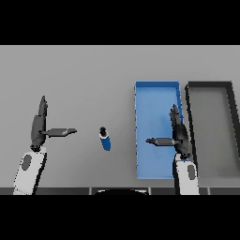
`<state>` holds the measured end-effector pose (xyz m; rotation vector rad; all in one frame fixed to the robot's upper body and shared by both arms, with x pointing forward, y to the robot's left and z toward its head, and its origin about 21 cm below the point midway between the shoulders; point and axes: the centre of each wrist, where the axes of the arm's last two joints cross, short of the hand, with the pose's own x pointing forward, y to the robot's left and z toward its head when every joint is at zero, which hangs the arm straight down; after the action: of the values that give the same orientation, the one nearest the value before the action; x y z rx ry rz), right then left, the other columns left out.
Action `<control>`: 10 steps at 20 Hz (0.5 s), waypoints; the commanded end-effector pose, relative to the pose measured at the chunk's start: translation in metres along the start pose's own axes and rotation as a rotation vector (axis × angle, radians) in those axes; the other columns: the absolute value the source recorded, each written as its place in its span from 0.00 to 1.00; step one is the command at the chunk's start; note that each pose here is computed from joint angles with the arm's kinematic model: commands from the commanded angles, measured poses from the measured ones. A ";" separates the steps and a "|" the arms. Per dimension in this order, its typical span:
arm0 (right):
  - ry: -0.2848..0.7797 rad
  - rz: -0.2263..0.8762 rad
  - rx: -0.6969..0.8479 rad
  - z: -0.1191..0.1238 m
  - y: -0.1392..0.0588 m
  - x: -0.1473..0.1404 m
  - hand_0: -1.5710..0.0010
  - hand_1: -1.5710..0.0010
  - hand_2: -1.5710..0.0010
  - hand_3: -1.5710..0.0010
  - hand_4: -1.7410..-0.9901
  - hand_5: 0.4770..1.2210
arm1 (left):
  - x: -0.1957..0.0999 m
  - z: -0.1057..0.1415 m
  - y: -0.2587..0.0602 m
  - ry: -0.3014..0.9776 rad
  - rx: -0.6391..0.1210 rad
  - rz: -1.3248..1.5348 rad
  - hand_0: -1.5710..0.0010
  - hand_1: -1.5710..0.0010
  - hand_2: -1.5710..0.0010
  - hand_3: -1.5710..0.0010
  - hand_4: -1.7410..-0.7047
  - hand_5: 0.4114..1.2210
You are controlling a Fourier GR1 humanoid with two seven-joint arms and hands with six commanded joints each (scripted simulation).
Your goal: Pick up the blue pipe and place it into the blue bin.
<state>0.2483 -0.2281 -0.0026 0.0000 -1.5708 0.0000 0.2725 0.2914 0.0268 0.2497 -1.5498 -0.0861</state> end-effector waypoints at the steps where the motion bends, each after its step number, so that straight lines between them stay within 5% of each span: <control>1: 0.000 0.000 -0.001 0.000 0.000 0.000 1.00 1.00 1.00 1.00 0.71 0.20 | 0.000 0.000 0.000 -0.005 0.001 0.001 1.00 1.00 1.00 1.00 0.75 0.22; 6: -0.003 0.001 0.003 -0.001 0.001 0.002 1.00 1.00 1.00 1.00 0.71 0.20 | 0.002 -0.003 -0.003 -0.008 -0.003 -0.001 1.00 1.00 1.00 1.00 0.75 0.22; 8: -0.129 0.222 0.059 0.017 -0.021 0.007 1.00 1.00 1.00 1.00 0.72 0.20 | -0.009 0.009 0.022 -0.059 -0.182 -0.118 1.00 1.00 1.00 1.00 0.75 0.22; 10: -0.154 0.289 0.088 0.026 -0.022 0.011 1.00 1.00 1.00 1.00 0.72 0.20 | -0.014 0.013 0.031 -0.067 -0.261 -0.157 1.00 1.00 1.00 1.00 0.75 0.22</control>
<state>0.2218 -0.2507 0.0085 -0.1603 -1.7154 0.3033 0.2559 0.3238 0.0193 0.1623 -1.5644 -0.4207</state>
